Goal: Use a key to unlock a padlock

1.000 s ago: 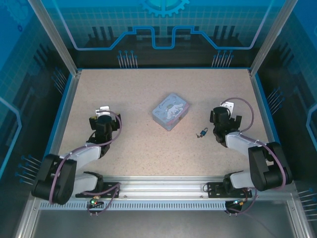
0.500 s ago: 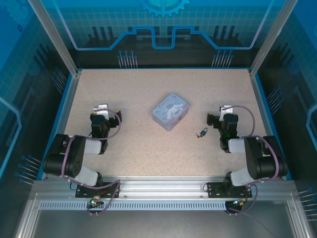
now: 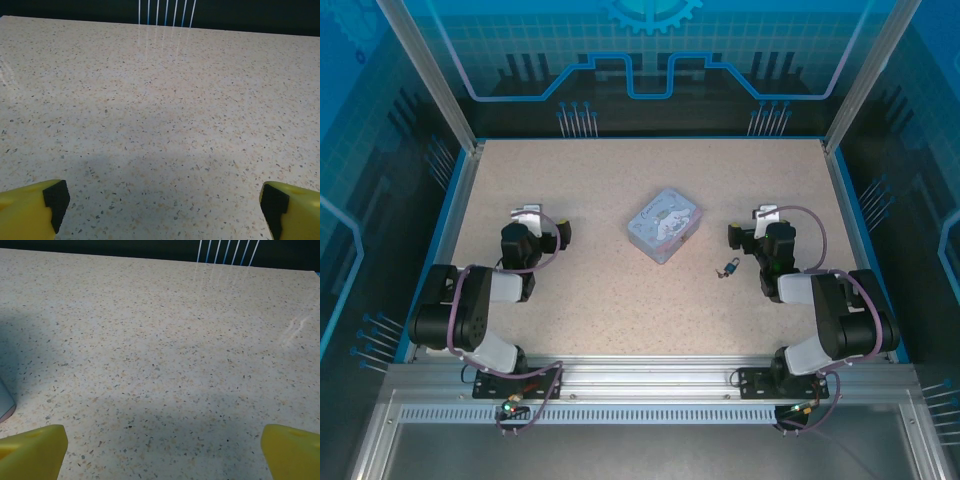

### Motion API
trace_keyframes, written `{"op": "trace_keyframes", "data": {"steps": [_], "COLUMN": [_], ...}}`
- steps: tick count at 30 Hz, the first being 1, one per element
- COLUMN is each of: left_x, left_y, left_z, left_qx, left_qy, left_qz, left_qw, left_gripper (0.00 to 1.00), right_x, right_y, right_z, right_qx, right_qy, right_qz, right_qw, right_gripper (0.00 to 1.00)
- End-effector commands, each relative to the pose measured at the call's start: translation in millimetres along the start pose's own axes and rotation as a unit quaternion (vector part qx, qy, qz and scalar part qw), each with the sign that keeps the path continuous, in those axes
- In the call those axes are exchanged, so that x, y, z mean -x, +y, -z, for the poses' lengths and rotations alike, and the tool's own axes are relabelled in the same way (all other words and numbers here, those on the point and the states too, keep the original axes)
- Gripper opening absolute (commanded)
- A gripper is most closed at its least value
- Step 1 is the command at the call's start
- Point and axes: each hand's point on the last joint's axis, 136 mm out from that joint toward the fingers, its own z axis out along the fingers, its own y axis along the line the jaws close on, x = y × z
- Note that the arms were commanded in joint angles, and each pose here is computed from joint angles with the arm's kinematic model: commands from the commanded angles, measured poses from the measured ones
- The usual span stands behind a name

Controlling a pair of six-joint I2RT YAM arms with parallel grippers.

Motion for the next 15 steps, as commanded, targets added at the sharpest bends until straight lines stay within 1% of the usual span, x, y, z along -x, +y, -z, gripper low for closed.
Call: {"op": "trace_keyframes", "data": {"steps": [1,10,13,15], "left_x": [3.6,2.7,3.6,3.1], "left_y": [-3.3,-3.8,-2.1,-2.1], "left_z": [-1.1,-0.8,-1.2,-0.8], "left_qx": [-0.014,-0.011,-0.003,0.001], "left_qy": [-0.004,-0.004,-0.005,-0.006], "left_qz": [0.006,0.002,0.0,-0.002], "left_qw": [1.0,1.0,1.0,1.0], "left_gripper": [0.99,0.99,0.99,0.99], "right_x": [8.7,9.3,8.5,8.9], "right_y": [-0.9,-0.7,0.1,-0.1], "right_z": [-2.8,-3.3,-3.9,-3.4], "right_qx": [-0.009,-0.009,0.01,0.007], "right_qy": [-0.01,-0.01,-0.007,-0.009], "right_qz": [0.01,0.01,0.002,0.005], "right_qw": [1.0,1.0,1.0,1.0], "right_gripper": [1.0,1.0,1.0,1.0]}}
